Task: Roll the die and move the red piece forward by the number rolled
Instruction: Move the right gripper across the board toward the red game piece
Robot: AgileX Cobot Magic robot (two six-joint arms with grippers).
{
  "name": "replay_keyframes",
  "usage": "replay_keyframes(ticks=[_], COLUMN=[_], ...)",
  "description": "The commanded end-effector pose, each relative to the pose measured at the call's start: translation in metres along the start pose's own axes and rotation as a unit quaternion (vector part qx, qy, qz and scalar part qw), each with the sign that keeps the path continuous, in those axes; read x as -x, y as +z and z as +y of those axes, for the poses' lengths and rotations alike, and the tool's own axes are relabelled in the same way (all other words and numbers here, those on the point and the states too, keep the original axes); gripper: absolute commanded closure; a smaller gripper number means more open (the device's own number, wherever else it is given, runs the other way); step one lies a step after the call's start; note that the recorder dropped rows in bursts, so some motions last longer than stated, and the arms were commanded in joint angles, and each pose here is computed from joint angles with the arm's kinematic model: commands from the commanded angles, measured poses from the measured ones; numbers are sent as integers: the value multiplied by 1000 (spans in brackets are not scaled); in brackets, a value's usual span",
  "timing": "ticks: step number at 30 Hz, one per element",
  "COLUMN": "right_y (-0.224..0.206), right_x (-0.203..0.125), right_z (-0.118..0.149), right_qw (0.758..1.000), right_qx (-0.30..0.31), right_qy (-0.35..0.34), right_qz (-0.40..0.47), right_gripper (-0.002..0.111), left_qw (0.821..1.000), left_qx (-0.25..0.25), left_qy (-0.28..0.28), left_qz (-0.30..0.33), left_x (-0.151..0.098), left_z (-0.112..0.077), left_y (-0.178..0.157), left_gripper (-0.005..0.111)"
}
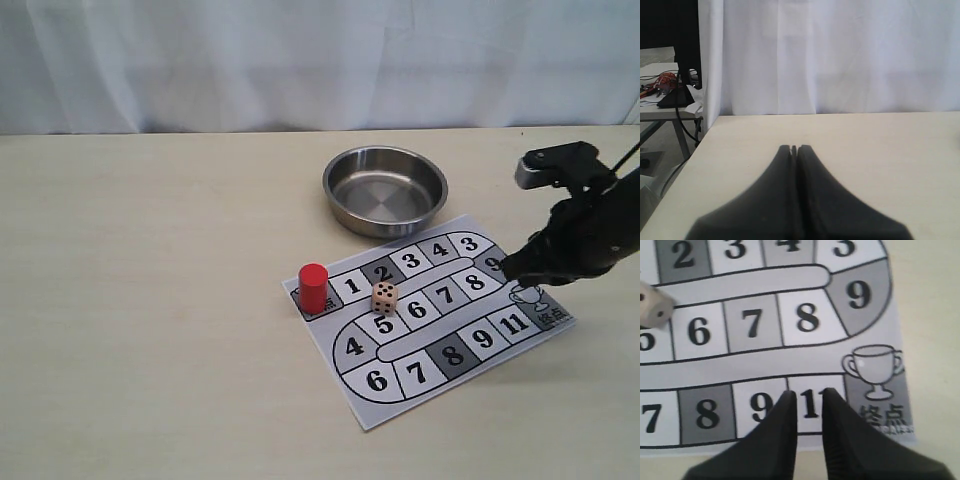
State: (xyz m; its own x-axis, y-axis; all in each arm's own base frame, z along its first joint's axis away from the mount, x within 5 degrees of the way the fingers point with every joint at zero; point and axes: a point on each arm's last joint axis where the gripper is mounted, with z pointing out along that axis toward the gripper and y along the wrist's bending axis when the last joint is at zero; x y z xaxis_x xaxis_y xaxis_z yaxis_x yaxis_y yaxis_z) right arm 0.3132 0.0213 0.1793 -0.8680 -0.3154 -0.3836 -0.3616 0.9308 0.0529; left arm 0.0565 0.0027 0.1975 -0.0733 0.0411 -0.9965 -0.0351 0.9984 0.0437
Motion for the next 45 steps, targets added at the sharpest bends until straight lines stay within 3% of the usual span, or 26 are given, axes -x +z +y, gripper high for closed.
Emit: replay_keyframes(ticks=[1, 13, 17, 22, 45], right_y=[4, 34, 54, 65, 83], right_x=[10, 12, 10, 18, 14], right_z=[29, 82, 91, 91, 90], right_qw=[998, 990, 991, 994, 992], right_qx=[8, 41, 47, 53, 54], right_qy=[-61, -132, -126, -86, -96], right_qz=[-14, 10, 28, 47, 64], right_gripper=[99, 99, 99, 99, 99], left_qw=[1000, 1000, 1000, 1000, 1000], left_qx=[0, 0, 0, 0, 0], left_qy=[-2, -2, -2, -2, -2], left_qz=[-8, -9, -9, -9, -9], left_x=[3, 3, 3, 3, 3], left_z=[0, 0, 0, 0, 0], left_y=[0, 0, 0, 0, 0], left_gripper=[107, 107, 107, 107, 107])
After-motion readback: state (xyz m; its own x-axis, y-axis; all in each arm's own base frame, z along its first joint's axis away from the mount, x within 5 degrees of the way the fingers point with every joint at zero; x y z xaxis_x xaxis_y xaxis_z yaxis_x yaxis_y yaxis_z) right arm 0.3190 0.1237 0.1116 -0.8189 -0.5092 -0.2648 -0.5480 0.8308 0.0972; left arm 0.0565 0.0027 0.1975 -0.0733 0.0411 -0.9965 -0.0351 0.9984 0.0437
